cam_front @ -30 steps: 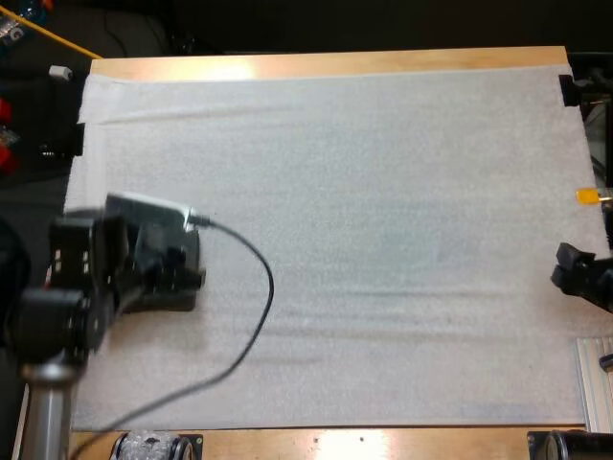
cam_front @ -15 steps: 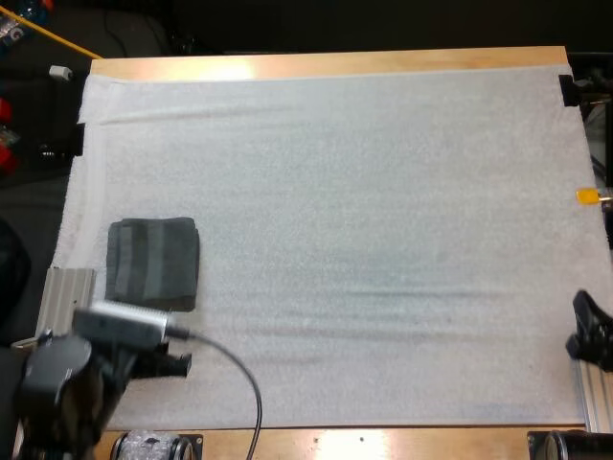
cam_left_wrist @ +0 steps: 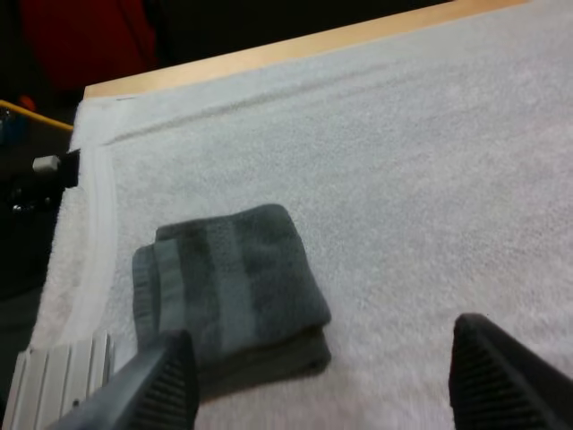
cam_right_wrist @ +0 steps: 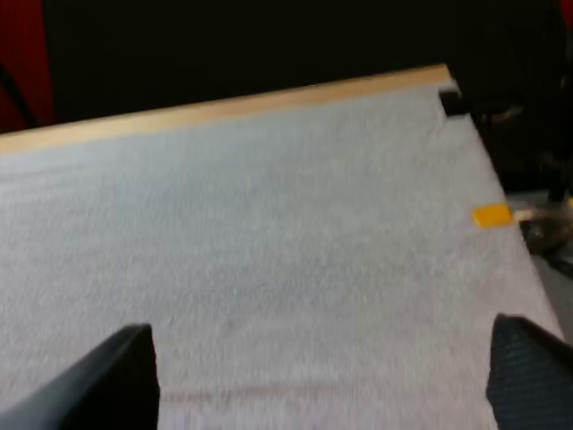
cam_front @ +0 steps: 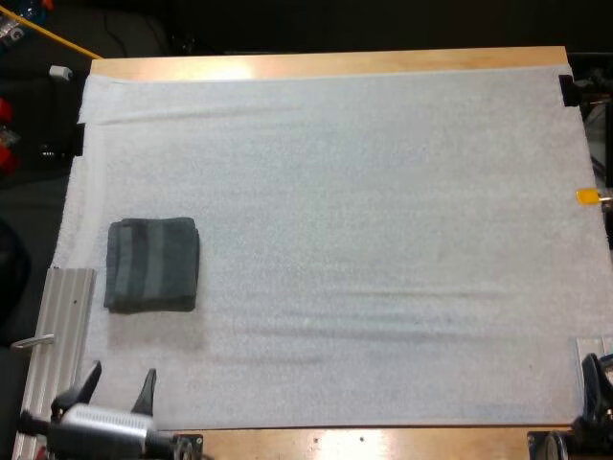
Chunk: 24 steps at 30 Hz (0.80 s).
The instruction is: Pick towel from pile, fold and stack
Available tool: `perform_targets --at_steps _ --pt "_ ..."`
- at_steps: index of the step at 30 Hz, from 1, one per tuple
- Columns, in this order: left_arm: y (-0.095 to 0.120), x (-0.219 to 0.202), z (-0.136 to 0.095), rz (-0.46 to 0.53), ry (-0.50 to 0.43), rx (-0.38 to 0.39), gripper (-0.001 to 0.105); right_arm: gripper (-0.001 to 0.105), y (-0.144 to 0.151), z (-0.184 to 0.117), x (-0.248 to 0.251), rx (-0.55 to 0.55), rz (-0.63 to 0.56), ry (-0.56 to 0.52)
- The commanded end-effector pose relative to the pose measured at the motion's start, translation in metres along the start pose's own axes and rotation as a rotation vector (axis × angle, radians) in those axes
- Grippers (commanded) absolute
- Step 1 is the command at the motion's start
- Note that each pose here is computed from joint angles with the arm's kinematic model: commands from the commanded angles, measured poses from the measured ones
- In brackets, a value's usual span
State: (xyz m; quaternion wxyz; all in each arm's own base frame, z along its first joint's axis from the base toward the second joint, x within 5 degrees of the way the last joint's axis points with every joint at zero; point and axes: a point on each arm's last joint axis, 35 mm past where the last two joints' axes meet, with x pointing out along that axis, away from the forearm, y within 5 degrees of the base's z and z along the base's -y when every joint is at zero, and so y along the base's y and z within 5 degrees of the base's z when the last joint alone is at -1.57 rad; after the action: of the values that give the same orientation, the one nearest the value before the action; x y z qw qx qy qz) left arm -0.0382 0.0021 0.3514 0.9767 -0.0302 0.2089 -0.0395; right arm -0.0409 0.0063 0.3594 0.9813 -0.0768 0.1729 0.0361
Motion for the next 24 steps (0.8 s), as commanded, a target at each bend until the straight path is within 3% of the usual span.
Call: perform_targets --at_steps 1,6,11,17,24 --pt "0.001 -0.001 -0.003 0.008 0.014 -0.002 0.058 0.072 0.001 -0.001 -0.001 -0.01 0.005 0.014" --pt "0.001 -0.001 -0.011 0.011 0.092 -0.003 0.058 0.072 0.002 -0.009 -0.002 0.011 0.019 0.089" --pt "0.001 -0.005 -0.019 0.009 0.166 0.016 0.058 0.072 0.002 -0.009 -0.001 0.01 0.018 0.087" --pt "0.0 -0.004 -0.01 -0.007 0.082 0.022 0.058 0.072 0.0 -0.001 0.002 0.002 0.004 0.011" --pt "-0.001 0.005 0.009 -0.02 -0.097 0.029 0.058 0.072 -0.003 0.013 0.009 -0.019 -0.024 -0.134"
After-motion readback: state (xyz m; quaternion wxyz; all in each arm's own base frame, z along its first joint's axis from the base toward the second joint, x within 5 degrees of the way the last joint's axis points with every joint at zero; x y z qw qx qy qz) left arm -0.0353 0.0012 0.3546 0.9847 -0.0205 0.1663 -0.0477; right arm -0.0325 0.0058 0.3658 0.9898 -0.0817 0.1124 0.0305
